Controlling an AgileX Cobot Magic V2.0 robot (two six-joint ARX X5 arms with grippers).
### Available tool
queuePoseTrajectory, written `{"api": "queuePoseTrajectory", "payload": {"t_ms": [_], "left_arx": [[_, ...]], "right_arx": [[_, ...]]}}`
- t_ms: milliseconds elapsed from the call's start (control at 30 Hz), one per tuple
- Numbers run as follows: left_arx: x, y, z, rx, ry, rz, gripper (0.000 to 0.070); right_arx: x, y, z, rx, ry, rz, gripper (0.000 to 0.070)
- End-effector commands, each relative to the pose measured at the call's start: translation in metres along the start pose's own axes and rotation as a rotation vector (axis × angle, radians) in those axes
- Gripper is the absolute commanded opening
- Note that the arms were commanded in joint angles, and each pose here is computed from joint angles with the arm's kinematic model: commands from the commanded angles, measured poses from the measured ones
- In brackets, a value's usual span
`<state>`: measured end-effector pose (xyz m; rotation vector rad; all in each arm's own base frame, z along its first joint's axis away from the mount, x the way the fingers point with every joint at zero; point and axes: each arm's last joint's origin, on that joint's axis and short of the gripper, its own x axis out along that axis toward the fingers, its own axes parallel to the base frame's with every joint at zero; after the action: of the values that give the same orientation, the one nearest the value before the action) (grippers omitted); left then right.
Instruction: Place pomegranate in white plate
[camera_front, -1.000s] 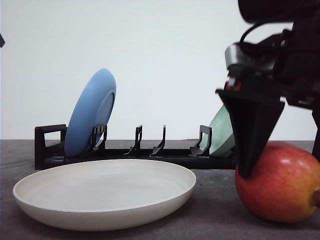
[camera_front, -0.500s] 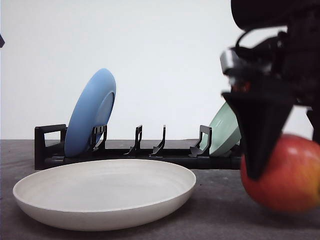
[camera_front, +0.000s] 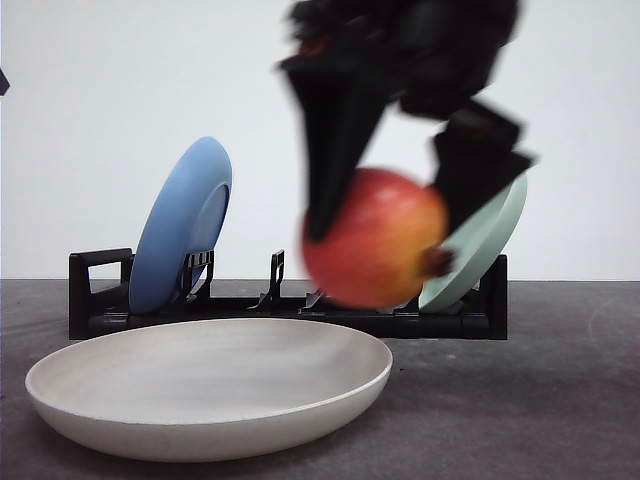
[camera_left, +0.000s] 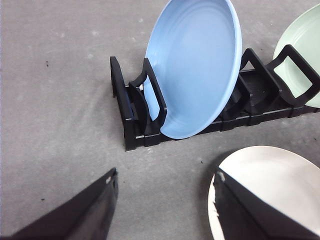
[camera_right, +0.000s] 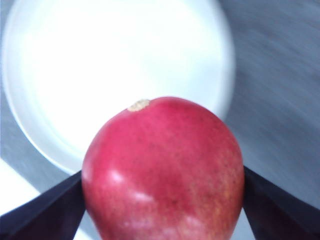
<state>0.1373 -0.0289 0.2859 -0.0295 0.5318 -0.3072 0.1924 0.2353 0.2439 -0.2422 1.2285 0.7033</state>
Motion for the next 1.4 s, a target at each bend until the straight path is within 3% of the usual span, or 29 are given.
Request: {"api": "queuePoseTrajectory", "payload": {"t_ms": [0,333,867,1233,1367], "left_arx": [[0.000,0.000,0.003,0.013,-0.011,0.004,0.0353],[0.000,0.001,0.003,0.013,-0.011,0.017,0.0353],[0.000,0.001,0.003,0.012,-0.010,0.018,0.0353],[0.000,0.001,0.003,0.012,-0.009,0.018,0.0353],[0.000,0.001,0.003,0.012,-0.009,0.018,0.0353]], "right_arx": [[0.009,0.010,0.011,-0.057,-0.010,0.015,0.0502],[0.056,0.025,0.035,-0.103,-0.038,0.033,0.0503],[0.064,0.025,0.033,-0.102,-0.004,0.025,0.0505],[0.064,0.027,0.033,-0.108,-0.009,0.025,0.0660],[0.063,0.027,0.033,-0.125,-0.011,0.026,0.0672]]}}
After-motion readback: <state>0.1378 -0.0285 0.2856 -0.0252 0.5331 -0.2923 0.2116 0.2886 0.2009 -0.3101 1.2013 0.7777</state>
